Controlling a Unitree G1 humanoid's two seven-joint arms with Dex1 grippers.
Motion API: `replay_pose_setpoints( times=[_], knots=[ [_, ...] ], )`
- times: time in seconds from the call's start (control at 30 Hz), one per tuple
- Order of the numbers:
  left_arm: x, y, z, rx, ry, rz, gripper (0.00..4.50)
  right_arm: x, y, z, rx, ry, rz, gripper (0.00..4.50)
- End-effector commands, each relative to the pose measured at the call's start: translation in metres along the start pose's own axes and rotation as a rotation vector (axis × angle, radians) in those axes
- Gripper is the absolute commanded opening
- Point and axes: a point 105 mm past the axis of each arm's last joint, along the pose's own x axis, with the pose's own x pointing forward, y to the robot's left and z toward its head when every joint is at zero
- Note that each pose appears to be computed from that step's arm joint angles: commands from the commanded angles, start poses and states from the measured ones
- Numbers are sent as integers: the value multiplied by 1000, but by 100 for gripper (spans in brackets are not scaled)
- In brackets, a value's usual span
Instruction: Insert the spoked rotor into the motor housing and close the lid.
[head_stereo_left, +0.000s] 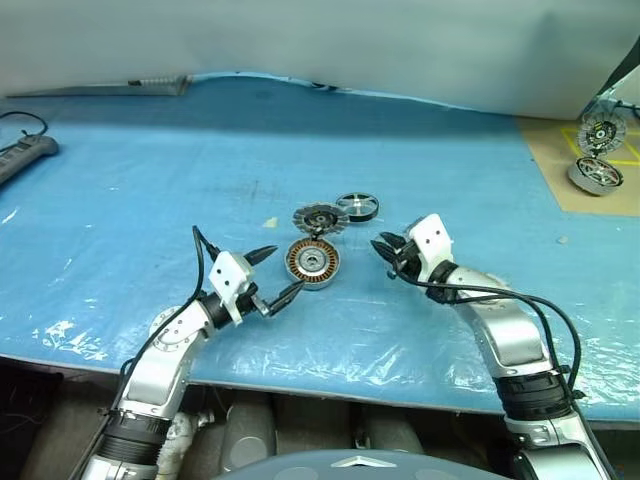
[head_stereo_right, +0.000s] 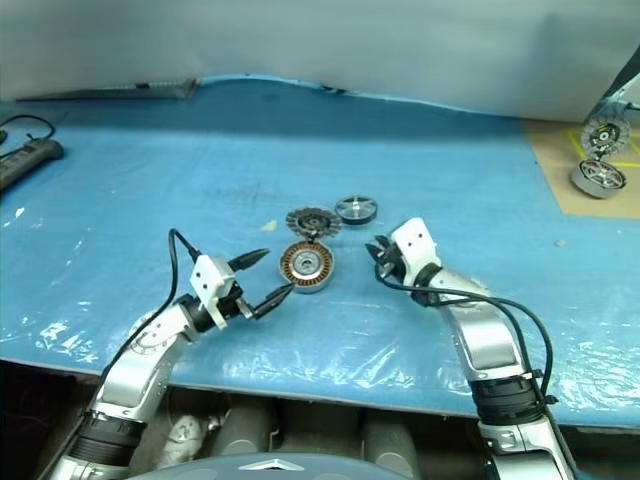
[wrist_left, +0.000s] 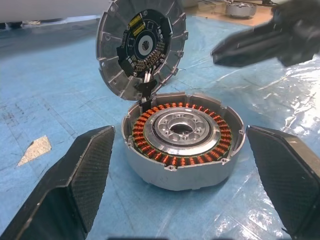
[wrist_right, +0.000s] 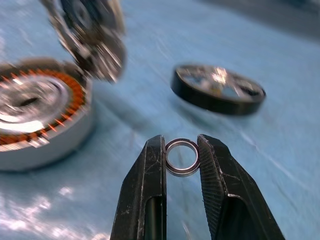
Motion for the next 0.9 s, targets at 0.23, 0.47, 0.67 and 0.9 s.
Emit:
replay_pose_setpoints(
  times=[0.23, 0.47, 0.67, 0.9],
  knots=[
    [-8, -6, -6, 2, -34, -1, 450, 12, 45, 49, -42, -110, 225, 55],
    [-6, -6, -9, 6, -32, 23, 450, 42, 60, 47, -44, -97, 250, 55],
    [-6, -5, -11, 8, -36, 41, 450, 49, 72, 34, -14, -63, 290, 55],
    [-6, -3, -13, 9, -36, 49, 450, 49, 81, 20, 1, -28, 319, 55]
  ],
)
